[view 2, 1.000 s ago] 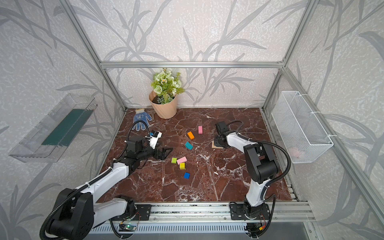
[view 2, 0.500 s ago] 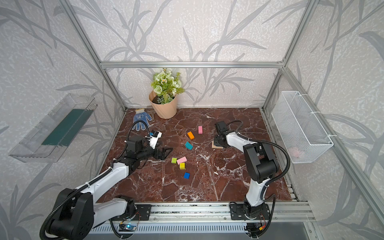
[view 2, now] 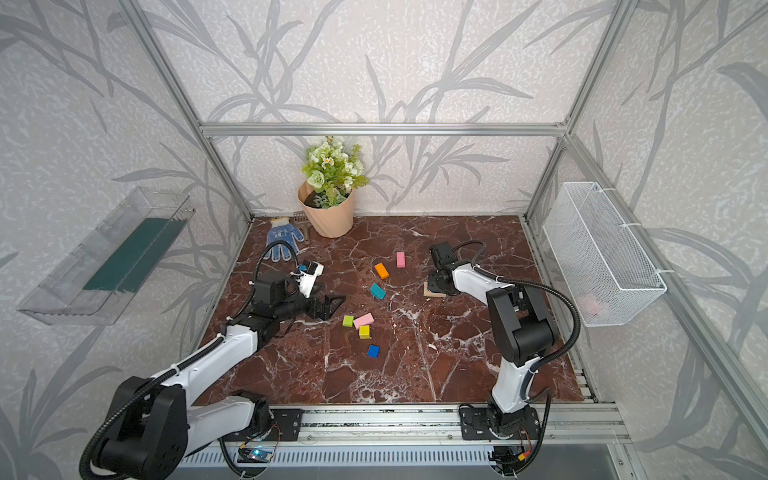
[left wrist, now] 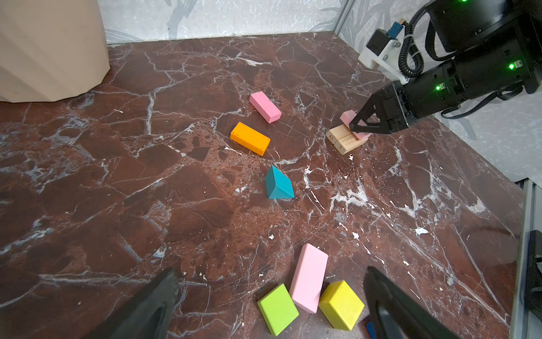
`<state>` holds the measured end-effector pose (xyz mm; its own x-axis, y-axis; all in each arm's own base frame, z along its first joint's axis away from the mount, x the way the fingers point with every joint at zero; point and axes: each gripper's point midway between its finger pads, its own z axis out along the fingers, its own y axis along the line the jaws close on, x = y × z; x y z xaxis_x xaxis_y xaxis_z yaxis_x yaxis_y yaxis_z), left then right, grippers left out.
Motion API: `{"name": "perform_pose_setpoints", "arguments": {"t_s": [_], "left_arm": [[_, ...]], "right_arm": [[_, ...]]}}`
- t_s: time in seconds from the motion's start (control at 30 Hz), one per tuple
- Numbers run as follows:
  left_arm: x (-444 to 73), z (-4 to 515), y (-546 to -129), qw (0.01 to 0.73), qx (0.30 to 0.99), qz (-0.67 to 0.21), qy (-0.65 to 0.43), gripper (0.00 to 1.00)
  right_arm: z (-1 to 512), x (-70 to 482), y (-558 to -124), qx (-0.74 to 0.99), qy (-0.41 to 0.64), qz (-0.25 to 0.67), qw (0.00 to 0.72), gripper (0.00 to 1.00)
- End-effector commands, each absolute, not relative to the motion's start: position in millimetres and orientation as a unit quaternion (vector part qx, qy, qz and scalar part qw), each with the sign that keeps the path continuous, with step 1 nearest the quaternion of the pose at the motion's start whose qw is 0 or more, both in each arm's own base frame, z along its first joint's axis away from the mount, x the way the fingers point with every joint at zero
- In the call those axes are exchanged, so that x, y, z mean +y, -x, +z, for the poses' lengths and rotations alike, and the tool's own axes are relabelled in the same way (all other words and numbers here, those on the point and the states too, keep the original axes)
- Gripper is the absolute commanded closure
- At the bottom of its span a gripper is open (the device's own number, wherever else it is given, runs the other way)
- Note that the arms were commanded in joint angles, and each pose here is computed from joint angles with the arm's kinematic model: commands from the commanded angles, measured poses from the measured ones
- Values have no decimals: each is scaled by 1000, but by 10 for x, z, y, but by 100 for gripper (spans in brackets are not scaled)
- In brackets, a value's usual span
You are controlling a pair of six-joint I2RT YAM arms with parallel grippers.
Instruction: Build the wood block tower
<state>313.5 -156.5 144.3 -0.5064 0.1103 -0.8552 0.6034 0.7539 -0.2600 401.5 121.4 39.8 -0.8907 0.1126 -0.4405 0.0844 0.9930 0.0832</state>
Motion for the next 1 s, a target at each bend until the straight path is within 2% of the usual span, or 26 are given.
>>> {"name": "perform_pose_setpoints", "arguments": {"t_s": [0.0, 0.67, 0.97], "left_arm": [[-1564, 1506, -3123, 462, 814, -270, -227, 1], [-1562, 1506, -3124, 462, 814, -269, -227, 1], [-1562, 1502, -3121, 462, 814, -270, -227, 1]], "right_arm": [[389, 1201, -4000, 973, -53, 22, 223, 70], [385, 1192, -3981, 973, -55, 20, 223, 60], [384, 1189, -3959, 973, -55, 18, 221, 65]]}}
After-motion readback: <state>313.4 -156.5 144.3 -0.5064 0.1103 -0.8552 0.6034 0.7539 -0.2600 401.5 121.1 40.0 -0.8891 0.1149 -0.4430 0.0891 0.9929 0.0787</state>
